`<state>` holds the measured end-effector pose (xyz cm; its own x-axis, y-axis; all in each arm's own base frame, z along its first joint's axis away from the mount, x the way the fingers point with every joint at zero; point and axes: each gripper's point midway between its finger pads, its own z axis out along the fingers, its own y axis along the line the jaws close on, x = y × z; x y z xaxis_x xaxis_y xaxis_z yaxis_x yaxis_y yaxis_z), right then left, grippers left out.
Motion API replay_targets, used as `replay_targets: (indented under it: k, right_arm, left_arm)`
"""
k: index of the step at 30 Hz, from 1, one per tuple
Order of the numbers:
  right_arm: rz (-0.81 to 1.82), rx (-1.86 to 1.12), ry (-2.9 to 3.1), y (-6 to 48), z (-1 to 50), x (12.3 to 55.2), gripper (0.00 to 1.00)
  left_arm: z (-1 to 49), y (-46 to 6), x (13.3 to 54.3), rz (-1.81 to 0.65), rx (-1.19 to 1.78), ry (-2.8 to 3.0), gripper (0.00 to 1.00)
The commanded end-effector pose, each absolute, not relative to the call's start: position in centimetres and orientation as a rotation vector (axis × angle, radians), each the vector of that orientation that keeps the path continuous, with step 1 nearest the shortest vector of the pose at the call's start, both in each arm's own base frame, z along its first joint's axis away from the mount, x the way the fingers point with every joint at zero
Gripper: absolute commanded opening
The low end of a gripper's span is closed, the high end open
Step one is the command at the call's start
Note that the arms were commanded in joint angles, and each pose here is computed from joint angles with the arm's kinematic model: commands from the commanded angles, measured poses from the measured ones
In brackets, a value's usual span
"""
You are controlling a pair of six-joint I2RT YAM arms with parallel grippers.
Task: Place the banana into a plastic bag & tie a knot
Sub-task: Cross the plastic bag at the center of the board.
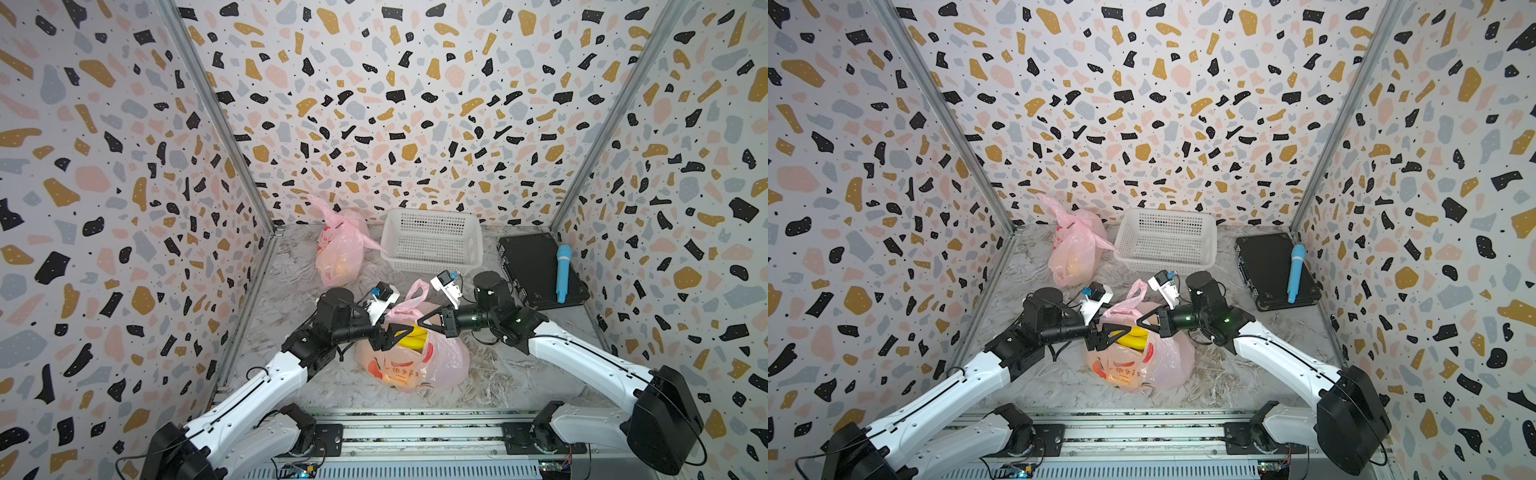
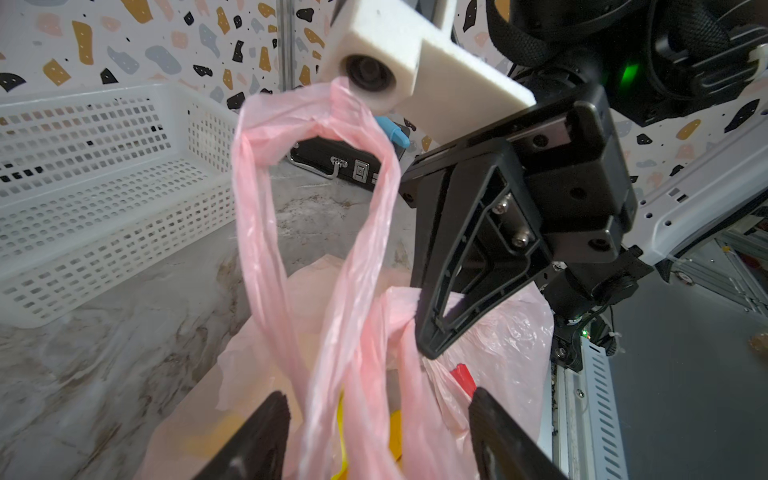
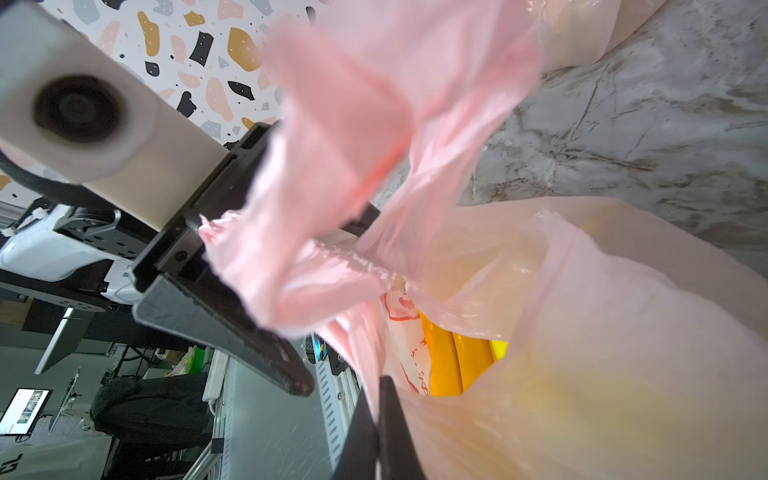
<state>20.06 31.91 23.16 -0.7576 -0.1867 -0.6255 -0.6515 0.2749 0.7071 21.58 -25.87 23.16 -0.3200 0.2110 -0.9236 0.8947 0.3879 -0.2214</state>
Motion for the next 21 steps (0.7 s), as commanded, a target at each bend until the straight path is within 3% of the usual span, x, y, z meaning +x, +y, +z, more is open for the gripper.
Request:
replay_targets:
  k: [1, 6, 11, 19, 21]
  right_arm:
    - [1.507, -0.787, 2.072, 32.36, 25.28, 20.04, 0.0]
    - [1.507, -0.794, 2.081, 32.4, 25.09, 19.99, 0.0]
    - [1.514, -0.8, 2.077, 32.53, 25.15, 20.0, 0.0]
    - [1.514, -0.809, 2.089, 32.57, 24.77, 19.89, 0.0]
    - [1.514, -0.808, 2.088, 32.54, 24.8, 19.88, 0.0]
  left_arm:
    - [26.17, -26.51, 21.7, -1.014, 0.985, 1.662, 0.64]
    - [26.58, -26.71, 21.62, -1.033, 0.995, 1.643, 0.58]
    - [26.64, -26.64, 21.75, -1.04, 0.994, 1.642, 0.47]
    - [27.1, -26.42, 21.93, -1.042, 0.982, 1.631, 0.45]
    - [27.14, -26.43, 22.06, -1.042, 0.98, 1.632, 0.39]
